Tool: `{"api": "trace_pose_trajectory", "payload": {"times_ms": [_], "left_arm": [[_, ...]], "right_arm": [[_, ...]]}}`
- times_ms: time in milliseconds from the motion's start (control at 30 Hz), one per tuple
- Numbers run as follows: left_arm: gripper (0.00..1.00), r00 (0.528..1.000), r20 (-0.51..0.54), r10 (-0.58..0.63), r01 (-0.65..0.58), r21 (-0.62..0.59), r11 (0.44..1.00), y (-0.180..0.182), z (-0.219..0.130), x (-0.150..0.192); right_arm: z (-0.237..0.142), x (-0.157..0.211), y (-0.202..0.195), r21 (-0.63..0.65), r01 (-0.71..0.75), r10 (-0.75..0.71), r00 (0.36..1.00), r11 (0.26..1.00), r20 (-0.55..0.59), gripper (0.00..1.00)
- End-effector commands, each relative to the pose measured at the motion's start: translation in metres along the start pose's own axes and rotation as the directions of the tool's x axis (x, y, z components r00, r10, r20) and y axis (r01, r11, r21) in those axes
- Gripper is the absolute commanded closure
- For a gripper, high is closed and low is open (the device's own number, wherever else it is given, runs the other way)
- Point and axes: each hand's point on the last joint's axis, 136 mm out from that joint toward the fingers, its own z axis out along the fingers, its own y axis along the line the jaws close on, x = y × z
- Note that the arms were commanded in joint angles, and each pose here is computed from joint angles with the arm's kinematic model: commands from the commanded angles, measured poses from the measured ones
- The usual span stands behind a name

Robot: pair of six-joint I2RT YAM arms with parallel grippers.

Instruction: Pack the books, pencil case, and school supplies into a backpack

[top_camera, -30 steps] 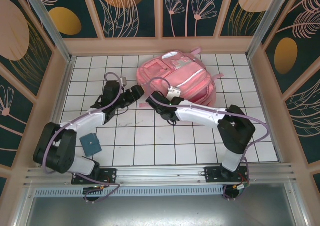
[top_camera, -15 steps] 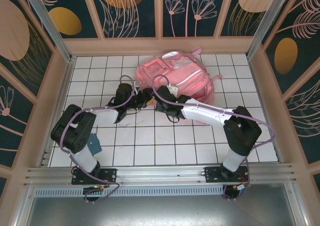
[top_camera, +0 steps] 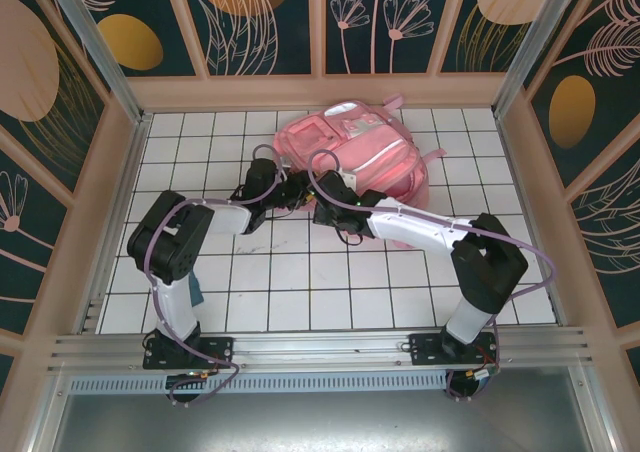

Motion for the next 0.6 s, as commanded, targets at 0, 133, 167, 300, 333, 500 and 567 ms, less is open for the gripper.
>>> {"api": "trace_pose_trajectory", "payload": {"times_ms": [0,133,167,300,333,500,567], "left_arm": [[0.79,0.999,0.037,0.019,-0.019,-0.010,1.000,-0.002,0.007,-0.009],[0.88,0.995,0.067,0.072,-0.068,-0.051,0.996,-0.001,0.004,-0.017],[0.89,0.994,0.077,0.078,-0.074,-0.053,0.996,-0.002,0.003,-0.019],[0.93,0.991,0.100,0.086,-0.080,-0.061,0.995,-0.002,0.000,-0.025],[0.94,0.991,0.103,0.085,-0.079,-0.062,0.995,-0.002,0.000,-0.026],[0.95,0.989,0.118,0.086,-0.077,-0.076,0.994,0.001,-0.006,-0.033],[0.95,0.987,0.127,0.095,-0.085,-0.086,0.993,0.001,-0.011,-0.037]], "right_arm": [[-0.016,-0.001,-0.008,0.005,0.015,-0.015,1.000,1.000,-0.009,1.00],[-0.022,0.007,-0.054,0.149,-0.033,0.039,0.999,0.988,-0.038,1.00],[-0.026,0.010,-0.066,0.182,-0.037,0.045,0.998,0.983,-0.038,1.00],[-0.044,0.009,-0.096,0.257,-0.052,0.056,0.998,0.965,-0.008,1.00],[-0.047,0.009,-0.102,0.271,-0.058,0.061,0.998,0.961,-0.004,1.00],[-0.059,-0.004,-0.141,0.367,-0.095,0.081,0.995,0.925,0.054,1.00],[-0.059,-0.013,-0.153,0.390,-0.100,0.076,0.994,0.915,0.077,1.00]]}}
